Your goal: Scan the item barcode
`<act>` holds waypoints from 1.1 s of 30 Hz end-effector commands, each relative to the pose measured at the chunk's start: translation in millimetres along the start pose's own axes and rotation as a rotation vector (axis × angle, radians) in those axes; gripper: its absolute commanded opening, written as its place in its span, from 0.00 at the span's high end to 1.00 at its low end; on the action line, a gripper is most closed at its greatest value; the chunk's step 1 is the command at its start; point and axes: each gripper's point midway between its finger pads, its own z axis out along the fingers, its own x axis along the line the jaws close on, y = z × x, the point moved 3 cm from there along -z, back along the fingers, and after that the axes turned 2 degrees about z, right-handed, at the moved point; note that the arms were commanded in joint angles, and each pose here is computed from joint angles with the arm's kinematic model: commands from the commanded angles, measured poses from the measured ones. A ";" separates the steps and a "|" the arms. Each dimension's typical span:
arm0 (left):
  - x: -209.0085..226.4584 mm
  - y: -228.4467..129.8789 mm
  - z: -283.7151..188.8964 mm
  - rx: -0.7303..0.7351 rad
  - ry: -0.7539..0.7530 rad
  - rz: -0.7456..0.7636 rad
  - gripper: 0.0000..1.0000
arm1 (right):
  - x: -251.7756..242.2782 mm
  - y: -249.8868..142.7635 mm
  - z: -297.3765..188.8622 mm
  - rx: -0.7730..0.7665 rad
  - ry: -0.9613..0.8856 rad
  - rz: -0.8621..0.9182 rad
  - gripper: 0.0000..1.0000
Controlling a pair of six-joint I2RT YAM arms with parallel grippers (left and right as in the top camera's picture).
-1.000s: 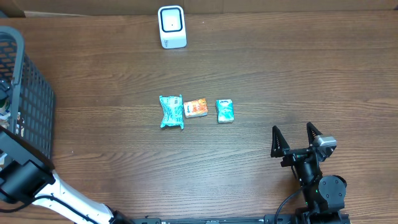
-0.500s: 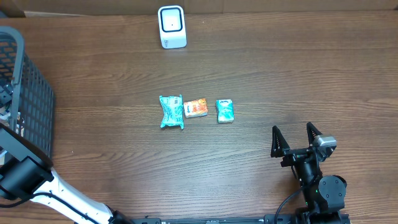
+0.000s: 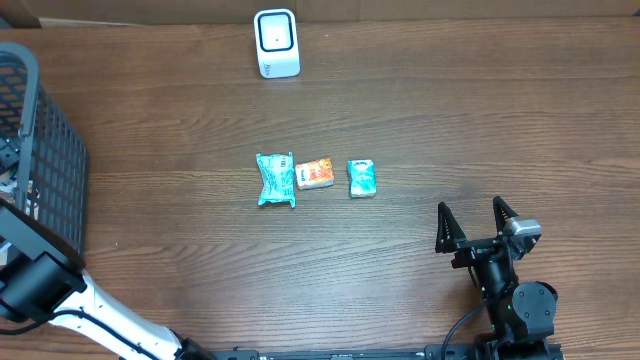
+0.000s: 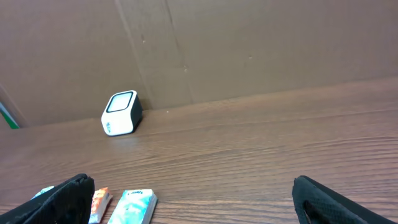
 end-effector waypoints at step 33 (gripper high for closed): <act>-88.5 17.4 -430.4 -0.595 -0.525 -0.084 0.43 | -0.1 -1.7 0.2 -0.005 0.001 -0.004 0.00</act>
